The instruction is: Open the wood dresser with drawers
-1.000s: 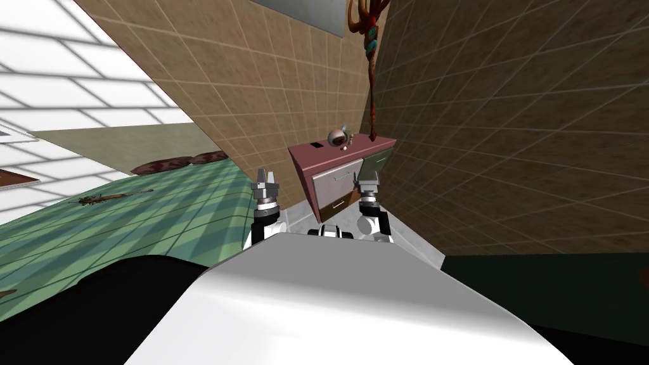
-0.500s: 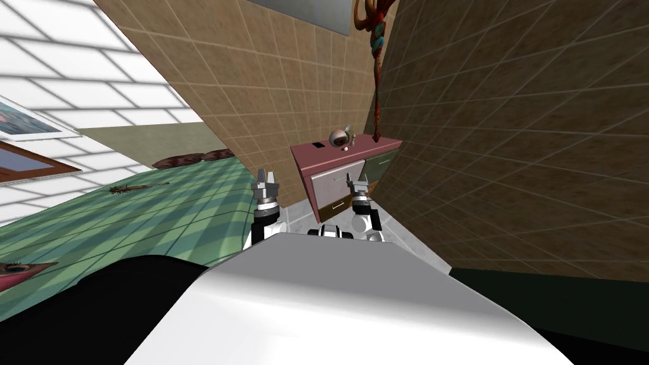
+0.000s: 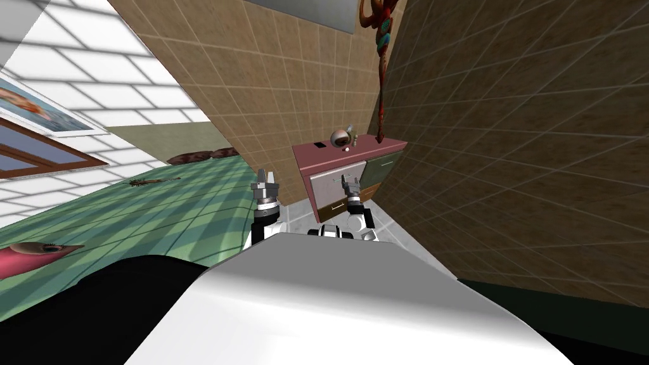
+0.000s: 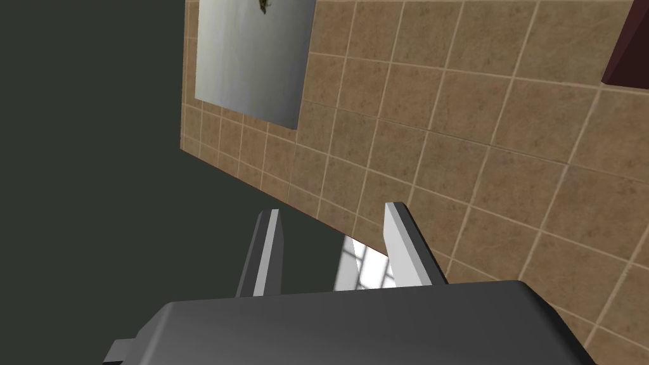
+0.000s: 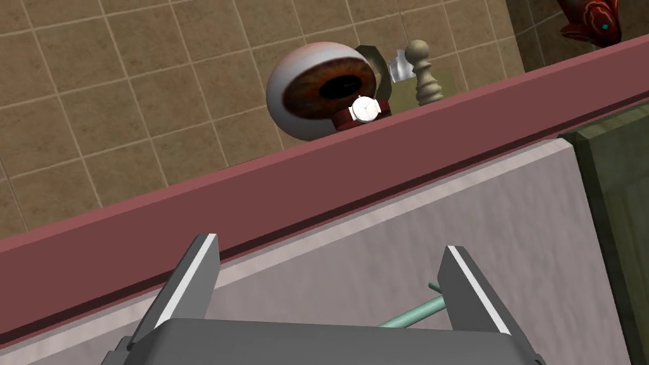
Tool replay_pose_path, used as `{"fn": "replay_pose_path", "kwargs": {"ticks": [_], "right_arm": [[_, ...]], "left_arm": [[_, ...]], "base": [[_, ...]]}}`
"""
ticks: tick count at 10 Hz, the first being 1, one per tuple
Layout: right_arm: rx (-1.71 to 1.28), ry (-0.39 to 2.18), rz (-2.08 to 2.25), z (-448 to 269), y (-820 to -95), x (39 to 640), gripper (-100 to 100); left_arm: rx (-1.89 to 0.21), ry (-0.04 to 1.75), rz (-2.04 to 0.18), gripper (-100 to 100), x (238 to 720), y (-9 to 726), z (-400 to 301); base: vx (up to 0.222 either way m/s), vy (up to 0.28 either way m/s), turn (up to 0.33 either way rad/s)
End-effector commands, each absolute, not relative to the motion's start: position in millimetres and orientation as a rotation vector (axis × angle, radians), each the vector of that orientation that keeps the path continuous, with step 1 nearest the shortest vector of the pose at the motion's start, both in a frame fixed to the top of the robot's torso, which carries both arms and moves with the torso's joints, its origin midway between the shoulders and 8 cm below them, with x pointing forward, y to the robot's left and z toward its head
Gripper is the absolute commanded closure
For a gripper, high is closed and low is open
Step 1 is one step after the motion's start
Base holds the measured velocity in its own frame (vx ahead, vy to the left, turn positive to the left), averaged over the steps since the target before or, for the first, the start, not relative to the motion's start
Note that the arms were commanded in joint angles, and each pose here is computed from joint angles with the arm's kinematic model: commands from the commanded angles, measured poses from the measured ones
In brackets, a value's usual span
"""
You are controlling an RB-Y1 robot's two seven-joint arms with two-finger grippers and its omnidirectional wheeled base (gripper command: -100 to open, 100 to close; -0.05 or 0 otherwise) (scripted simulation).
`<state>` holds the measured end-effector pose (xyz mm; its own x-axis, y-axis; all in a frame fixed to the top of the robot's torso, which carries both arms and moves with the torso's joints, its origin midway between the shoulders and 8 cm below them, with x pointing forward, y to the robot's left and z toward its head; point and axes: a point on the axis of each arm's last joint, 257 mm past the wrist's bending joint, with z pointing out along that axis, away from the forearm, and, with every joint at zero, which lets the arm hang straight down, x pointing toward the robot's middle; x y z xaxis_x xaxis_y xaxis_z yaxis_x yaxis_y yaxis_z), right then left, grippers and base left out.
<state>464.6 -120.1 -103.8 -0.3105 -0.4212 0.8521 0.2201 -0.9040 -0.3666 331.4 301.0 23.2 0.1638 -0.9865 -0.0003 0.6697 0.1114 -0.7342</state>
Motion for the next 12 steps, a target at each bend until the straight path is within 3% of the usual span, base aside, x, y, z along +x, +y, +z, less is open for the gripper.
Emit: {"fn": "replay_pose_path", "kwargs": {"ticks": [1, 12], "right_arm": [[-1.533, 0.313, -2.142, -114.0, -107.6, 469.6, -100], [-1.5, 0.571, -1.589, -183.1, -28.2, 480.2, -100]], "left_arm": [[-0.681, 0.578, -1.32, 0, 331.4, 300.9, 23.2], [-0.681, 0.578, -1.32, 0, 331.4, 300.9, 23.2]], "base": [[0.005, -0.047, 0.05], [0.007, -0.06, 0.096]]}}
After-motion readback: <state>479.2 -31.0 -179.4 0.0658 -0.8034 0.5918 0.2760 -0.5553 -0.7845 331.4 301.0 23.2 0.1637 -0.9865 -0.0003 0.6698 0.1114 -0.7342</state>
